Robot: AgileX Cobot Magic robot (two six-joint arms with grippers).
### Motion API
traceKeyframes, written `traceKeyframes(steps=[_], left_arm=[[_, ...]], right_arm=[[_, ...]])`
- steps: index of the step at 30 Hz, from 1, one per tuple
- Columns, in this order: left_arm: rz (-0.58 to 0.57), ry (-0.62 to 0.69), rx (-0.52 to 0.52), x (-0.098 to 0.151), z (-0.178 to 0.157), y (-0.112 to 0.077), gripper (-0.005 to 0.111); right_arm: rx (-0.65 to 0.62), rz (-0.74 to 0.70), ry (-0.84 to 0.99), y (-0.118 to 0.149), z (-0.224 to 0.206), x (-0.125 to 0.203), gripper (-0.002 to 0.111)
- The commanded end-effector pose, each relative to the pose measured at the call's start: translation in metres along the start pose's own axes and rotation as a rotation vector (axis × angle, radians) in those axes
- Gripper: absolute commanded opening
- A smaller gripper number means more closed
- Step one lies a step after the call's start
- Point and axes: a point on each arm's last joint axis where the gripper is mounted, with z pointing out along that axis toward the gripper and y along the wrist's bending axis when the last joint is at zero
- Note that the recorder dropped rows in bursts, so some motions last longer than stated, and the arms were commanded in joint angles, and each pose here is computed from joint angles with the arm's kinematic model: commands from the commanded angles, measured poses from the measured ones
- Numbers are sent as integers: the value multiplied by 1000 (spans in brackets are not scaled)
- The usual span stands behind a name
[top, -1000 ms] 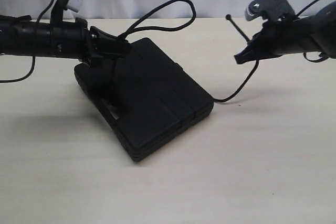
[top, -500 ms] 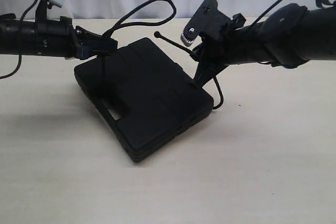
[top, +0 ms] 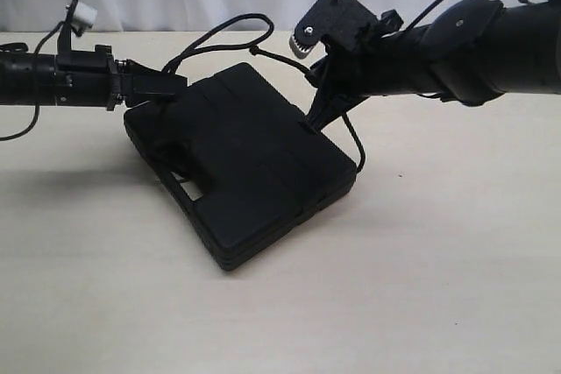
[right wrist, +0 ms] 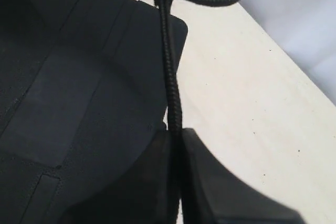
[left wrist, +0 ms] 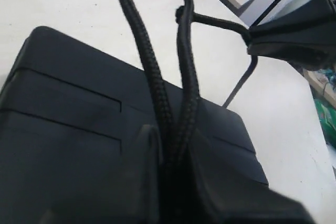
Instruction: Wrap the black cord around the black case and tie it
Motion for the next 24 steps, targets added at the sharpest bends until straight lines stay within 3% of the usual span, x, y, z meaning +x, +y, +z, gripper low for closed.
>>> traceKeyframes(steps=[1,10,16,24], left_arm=[[-69,1,28,7,8,12,0],[-106,-36,29,1,11,8,0],[-201,-65,30,-15,5,-4,0],[-365,-95,38,-21,4,-7,0]], right_arm=[[-1,35,-18,-1,-3,-5,4],[-41,91,-19,3,-3,-5,4],[35,212,-15,-14,-4,1,4],[-39,303,-14,-10,-4,2,4]])
